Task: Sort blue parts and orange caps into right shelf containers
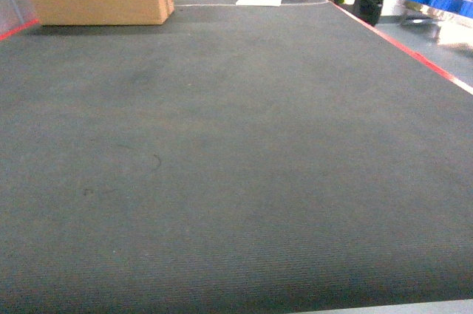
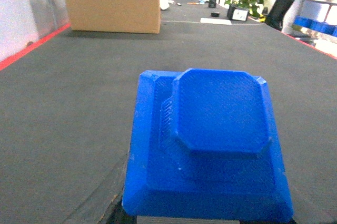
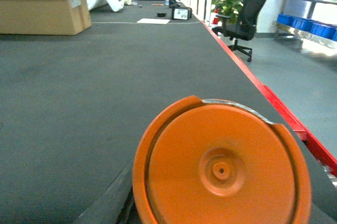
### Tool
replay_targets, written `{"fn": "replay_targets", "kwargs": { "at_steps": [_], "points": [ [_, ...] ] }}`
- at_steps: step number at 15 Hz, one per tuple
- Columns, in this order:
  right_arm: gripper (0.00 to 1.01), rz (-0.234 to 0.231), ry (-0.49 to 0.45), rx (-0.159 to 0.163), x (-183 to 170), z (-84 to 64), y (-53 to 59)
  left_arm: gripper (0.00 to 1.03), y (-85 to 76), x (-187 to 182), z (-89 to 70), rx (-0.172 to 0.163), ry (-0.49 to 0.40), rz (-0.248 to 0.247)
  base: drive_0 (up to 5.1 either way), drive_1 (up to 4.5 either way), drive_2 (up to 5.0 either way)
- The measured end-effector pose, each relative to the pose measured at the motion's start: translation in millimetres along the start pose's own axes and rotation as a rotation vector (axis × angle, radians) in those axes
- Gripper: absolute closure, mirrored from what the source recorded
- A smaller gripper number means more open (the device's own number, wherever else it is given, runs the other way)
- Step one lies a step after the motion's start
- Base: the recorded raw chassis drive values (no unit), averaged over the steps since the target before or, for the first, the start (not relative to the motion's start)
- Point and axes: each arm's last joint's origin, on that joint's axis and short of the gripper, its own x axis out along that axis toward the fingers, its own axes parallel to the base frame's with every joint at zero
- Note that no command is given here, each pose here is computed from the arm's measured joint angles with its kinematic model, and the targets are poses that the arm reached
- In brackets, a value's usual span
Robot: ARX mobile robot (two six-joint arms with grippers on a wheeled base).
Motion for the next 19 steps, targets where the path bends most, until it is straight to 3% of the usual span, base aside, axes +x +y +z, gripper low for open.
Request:
{"fn": "replay_targets", "kwargs": {
  "at_steps": [19],
  "points": [
    [0.56,0.0,0.0,0.0,0.0,0.0,0.0,0.59,-0.1,0.0,0.0,0.0,0.0,-0.001,-1.5,-1.48,-1.5]
  ]
}}
